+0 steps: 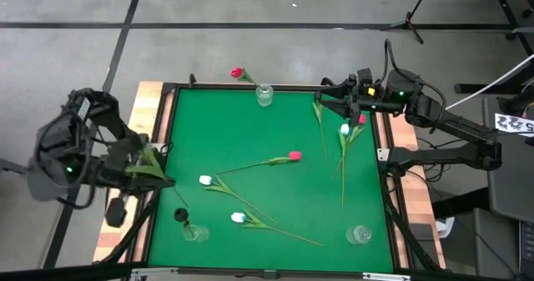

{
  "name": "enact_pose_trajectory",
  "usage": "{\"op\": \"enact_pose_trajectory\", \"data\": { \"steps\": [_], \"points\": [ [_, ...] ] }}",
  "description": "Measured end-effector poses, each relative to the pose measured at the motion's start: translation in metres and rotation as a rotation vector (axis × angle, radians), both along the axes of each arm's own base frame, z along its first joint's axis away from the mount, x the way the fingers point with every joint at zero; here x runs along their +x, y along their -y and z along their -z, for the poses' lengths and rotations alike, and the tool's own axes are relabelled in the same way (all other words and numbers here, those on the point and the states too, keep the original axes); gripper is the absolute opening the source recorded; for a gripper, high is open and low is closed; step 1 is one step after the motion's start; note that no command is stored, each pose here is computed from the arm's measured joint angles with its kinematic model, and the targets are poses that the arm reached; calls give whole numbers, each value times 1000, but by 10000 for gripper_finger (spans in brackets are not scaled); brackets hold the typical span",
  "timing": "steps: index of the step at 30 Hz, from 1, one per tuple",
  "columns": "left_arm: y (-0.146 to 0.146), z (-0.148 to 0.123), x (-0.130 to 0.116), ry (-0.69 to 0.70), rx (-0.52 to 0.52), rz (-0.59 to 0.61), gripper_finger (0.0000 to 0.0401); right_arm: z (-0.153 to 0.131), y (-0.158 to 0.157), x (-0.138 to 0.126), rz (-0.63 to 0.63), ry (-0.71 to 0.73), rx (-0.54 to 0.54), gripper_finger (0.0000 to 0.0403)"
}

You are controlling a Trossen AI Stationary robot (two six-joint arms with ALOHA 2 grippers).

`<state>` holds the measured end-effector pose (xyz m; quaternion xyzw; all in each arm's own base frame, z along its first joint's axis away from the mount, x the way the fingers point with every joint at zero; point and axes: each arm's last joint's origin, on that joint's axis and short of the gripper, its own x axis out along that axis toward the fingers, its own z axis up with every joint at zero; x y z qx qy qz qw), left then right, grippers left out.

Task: Sort flowers into vase by color
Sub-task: Put the left black flower into the bottom left transparent vase

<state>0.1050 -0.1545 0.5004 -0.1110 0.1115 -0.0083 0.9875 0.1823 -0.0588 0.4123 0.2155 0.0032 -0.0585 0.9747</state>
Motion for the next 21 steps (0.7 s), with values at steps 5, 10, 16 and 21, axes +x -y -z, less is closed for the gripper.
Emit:
{"op": "enact_pose_trajectory", "data": {
  "steps": [5,10,16,21],
  "points": [
    [-13,-8,-10,33,25,29,3,1,1,3,4,-1,16,264],
    [-19,-18,-17,56,-86,119,3,3,2,6,5,-10,44,264],
    [-1,-24,-19,103,-101,192,3,4,3,8,7,-16,47,264],
    [30,-6,-9,53,7,172,4,6,4,10,8,-22,55,264]
  ]
}}
